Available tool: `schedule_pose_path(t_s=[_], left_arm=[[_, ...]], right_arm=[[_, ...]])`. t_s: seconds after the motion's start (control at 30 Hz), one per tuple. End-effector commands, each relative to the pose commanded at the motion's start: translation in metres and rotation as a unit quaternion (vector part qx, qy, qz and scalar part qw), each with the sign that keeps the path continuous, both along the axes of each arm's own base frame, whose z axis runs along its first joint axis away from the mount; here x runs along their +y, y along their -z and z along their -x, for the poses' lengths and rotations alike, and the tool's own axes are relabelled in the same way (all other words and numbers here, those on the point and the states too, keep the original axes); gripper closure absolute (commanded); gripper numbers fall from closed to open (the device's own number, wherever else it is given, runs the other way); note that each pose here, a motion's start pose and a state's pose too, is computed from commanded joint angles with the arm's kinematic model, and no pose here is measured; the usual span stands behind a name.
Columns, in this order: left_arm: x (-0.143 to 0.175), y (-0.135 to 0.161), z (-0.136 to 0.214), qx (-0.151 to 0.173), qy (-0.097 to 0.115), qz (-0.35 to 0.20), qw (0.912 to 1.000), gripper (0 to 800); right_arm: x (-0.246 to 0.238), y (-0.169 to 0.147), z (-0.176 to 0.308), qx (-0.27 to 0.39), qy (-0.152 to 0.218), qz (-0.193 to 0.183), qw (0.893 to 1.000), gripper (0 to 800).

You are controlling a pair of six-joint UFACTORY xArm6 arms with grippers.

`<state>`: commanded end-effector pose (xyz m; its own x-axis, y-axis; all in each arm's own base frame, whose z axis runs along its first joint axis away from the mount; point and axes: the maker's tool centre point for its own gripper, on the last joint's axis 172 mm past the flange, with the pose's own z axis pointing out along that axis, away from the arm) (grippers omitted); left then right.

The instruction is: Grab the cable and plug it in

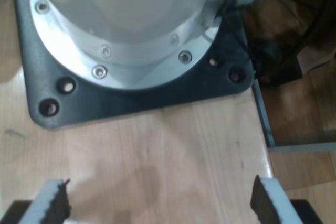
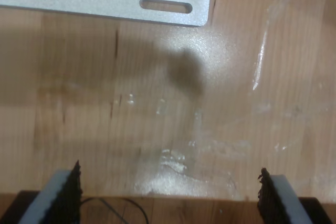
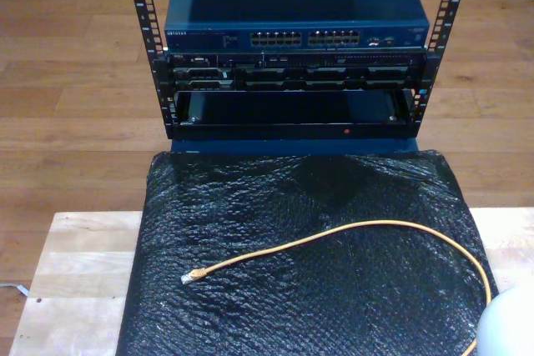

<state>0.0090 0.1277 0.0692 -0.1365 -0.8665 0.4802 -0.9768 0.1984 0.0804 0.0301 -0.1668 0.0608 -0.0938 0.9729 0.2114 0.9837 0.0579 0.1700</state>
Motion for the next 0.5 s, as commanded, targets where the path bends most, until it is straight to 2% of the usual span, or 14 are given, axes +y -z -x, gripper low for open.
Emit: schedule_pose_path(t_s=[0.3,0.5], left_arm=[[0.012,-0.022,-0.002,0.002,-0.002,0.002,1.0,0],[0.02,-0.027,-0.004,0.001,-0.001,-0.004,1.0,0]], right_arm=[[-0.007,-0.044,-0.006,0.005,0.047,-0.035,0.998,0],[-0.027,-0.079,-0.009,0.013,0.092,-0.031,0.995,0]])
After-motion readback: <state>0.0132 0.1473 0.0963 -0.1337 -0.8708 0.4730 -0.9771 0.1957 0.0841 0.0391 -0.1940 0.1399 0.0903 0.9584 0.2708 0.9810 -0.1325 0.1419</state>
